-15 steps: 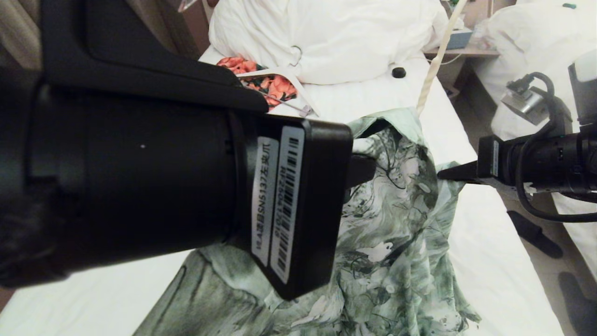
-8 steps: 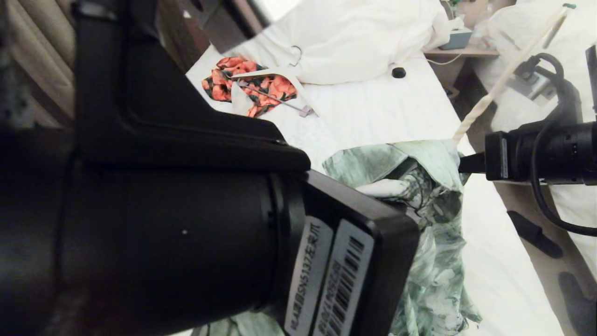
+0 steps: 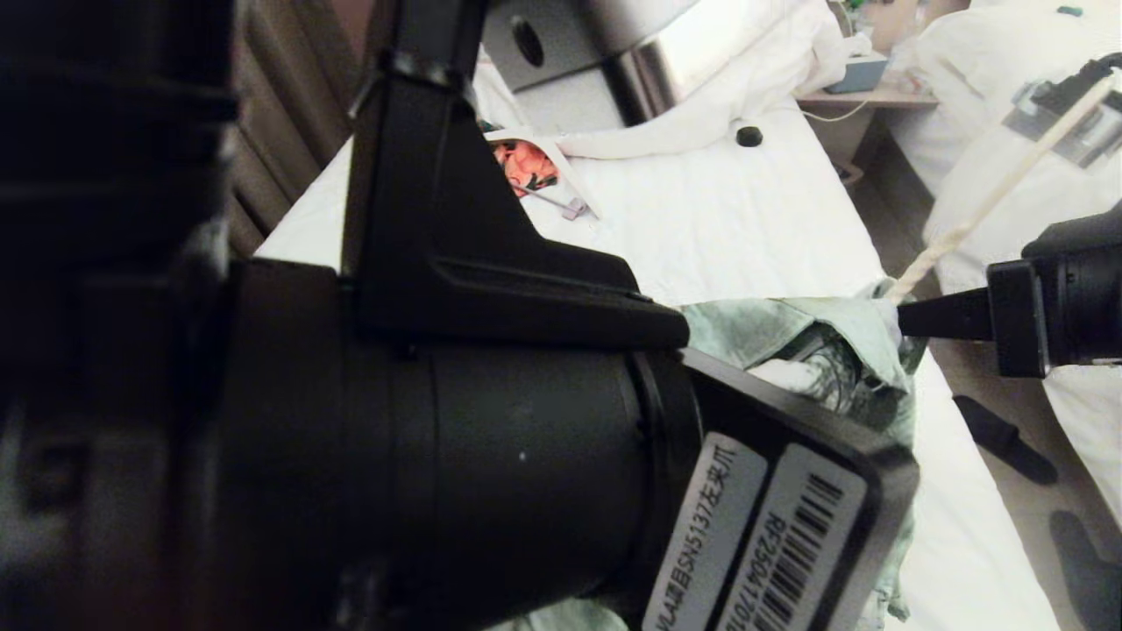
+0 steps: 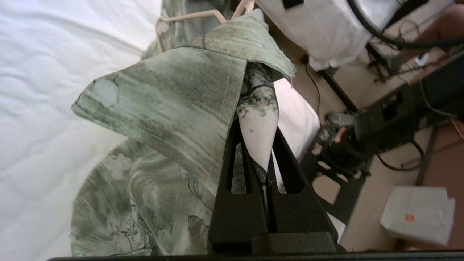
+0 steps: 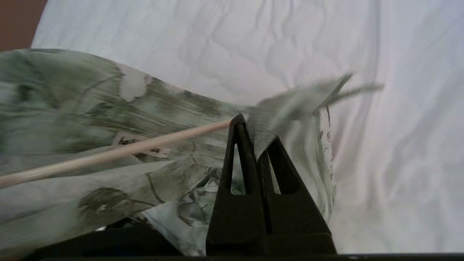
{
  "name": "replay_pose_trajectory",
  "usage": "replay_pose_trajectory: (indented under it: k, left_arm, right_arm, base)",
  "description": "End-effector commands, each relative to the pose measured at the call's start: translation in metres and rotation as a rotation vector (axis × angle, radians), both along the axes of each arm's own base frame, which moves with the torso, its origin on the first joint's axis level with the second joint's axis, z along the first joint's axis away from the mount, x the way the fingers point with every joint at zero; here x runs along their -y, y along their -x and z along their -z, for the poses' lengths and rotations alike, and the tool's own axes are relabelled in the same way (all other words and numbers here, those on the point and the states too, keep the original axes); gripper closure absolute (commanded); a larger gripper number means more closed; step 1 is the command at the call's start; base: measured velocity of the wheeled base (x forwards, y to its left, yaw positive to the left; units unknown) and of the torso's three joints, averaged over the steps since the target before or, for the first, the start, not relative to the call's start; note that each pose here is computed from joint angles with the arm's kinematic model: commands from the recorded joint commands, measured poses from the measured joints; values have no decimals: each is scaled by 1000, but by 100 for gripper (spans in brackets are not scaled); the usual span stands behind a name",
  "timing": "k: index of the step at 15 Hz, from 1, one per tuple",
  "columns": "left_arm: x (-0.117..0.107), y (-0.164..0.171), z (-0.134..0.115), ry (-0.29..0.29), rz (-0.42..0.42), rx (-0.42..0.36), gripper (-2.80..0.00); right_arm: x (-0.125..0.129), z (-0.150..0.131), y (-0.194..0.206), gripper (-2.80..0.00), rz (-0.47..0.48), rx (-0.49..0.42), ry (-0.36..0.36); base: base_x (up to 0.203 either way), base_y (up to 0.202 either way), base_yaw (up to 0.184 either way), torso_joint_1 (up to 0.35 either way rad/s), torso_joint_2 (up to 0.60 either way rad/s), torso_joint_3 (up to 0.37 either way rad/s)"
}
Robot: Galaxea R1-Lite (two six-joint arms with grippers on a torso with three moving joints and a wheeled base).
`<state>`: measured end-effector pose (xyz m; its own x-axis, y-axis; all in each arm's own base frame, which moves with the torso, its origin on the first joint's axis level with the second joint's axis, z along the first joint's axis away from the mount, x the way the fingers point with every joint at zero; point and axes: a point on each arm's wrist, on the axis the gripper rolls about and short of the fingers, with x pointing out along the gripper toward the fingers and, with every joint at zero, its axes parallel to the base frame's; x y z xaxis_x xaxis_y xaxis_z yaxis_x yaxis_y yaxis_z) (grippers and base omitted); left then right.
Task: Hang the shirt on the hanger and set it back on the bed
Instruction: Hook the other side of the shirt onto the hanger
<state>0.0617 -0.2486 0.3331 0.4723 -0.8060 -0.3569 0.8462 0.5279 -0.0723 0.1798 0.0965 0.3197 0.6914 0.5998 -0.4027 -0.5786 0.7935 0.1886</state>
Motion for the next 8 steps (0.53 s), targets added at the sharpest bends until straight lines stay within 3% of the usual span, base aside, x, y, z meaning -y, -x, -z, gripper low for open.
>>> replay_pose_trajectory:
  k: [1, 3, 5, 8]
  left_arm:
    - [3, 5, 1, -2, 16, -14, 0]
    - [-1, 15, 2, -37, 43, -42, 0]
    - [-11, 17, -9, 1, 25, -29, 0]
    - [-14, 14, -17, 26, -32, -4, 0]
  right_arm:
    - [5, -7, 12, 0, -12, 41, -5]
    - [11, -10, 20, 0, -21, 76, 30]
    - [20, -6, 24, 0, -7, 57, 87]
    - [21, 1, 22, 0, 8, 24, 94]
  base:
    - [0, 0, 0, 0, 0, 0]
    - [0, 0, 0, 0, 0, 0]
    - [0, 0, 0, 0, 0, 0]
    - [0, 0, 0, 0, 0, 0]
